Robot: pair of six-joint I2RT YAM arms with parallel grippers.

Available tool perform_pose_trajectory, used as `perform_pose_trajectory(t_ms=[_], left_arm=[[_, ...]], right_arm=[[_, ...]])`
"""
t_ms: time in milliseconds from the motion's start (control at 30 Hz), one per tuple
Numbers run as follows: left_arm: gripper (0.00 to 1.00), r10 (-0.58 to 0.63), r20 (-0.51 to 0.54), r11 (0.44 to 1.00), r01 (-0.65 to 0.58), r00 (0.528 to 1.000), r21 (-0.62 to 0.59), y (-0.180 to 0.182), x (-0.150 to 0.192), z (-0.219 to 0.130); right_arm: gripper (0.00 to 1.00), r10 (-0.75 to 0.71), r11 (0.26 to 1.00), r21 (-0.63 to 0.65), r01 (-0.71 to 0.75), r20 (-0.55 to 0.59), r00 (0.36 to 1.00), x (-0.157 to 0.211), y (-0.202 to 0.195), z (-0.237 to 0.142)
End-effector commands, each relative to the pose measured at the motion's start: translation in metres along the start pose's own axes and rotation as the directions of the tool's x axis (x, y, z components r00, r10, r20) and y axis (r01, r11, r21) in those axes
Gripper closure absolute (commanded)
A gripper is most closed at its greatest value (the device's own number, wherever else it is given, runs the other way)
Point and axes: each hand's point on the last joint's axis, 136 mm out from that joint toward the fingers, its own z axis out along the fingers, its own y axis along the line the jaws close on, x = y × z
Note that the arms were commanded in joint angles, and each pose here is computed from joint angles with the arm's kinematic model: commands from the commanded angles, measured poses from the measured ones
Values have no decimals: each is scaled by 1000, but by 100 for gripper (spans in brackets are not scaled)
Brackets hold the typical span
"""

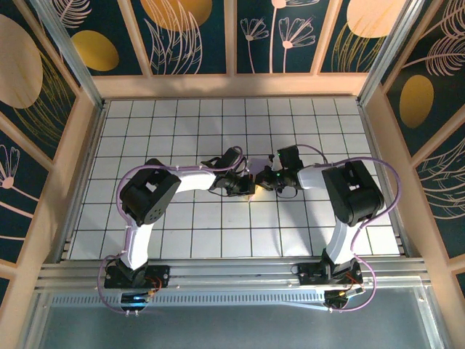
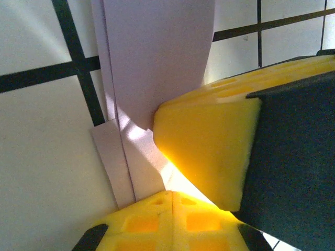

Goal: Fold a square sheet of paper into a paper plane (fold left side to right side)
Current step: Fold the wing for the fifth time at the center of the table.

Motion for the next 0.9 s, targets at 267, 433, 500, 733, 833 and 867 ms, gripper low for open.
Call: perform_pose_trajectory(t_ms=[267,433,500,733,833,867], left_arm=[[90,-17,7,999,17,1000,52,-26,2,-35],[94,-66,-45,994,69,997,80,-13,25,-30],[95,-70,-59,992,76,996,96,-12,29,-27],[96,-61,-68,988,70,996,140,-19,27,-24],[96,-64,-65,987,73,996,143,-19,26,-21],[96,-66,-63,987,74,996,140,-18,25,-21]], right_arm=[[100,71,989,138,-58,-91,993,30,-42,11],[100,64,990,132,-52,-87,994,28,-39,11],[100,66,989,136,-53,-89,994,29,-39,11],[100,67,988,144,-53,-89,994,29,-41,11],[100,65,988,147,-52,-90,994,29,-41,11],[100,66,988,148,-52,-90,994,30,-42,11]])
